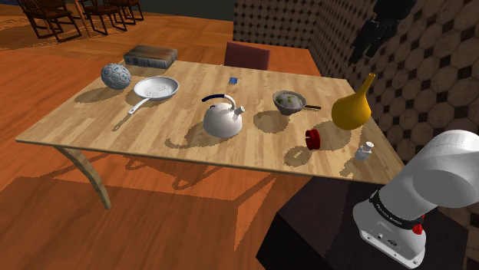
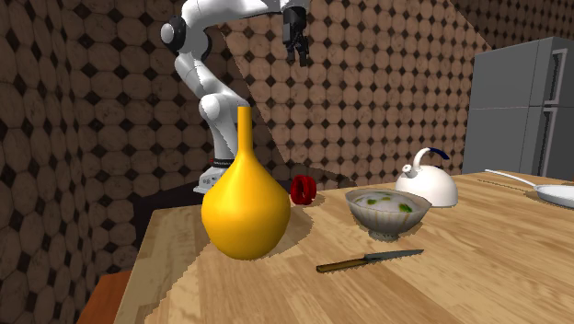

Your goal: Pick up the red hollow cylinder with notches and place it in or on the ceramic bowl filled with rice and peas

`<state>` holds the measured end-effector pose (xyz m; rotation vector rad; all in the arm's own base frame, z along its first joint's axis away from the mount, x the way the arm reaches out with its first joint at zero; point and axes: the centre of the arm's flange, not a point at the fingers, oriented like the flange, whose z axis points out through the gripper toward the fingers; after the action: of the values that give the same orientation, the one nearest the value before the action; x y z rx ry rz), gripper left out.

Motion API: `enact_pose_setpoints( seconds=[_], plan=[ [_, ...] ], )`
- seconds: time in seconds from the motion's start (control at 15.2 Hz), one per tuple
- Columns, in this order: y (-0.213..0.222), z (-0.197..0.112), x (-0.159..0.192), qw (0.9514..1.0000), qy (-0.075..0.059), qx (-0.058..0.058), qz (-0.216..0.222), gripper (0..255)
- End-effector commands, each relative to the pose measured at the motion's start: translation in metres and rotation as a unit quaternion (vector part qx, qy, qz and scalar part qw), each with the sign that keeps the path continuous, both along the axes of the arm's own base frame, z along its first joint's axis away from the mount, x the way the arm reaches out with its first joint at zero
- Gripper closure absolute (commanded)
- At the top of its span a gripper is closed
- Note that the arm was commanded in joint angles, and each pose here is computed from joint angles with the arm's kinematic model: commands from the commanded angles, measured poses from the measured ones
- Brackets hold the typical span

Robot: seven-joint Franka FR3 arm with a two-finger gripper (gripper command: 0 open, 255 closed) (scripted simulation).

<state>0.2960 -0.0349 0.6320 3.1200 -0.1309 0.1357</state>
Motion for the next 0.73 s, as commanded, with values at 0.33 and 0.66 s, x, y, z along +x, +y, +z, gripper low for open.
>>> enact_pose_setpoints(
  seconds=[0.33, 0.66],
  plan=[
    [0.003, -0.066, 0.006, 0.9997, 0.004, -0.017, -0.018, 0],
    [0.005, -0.132, 0.011, 0.9988, 0.009, -0.034, -0.035, 0]
  ],
)
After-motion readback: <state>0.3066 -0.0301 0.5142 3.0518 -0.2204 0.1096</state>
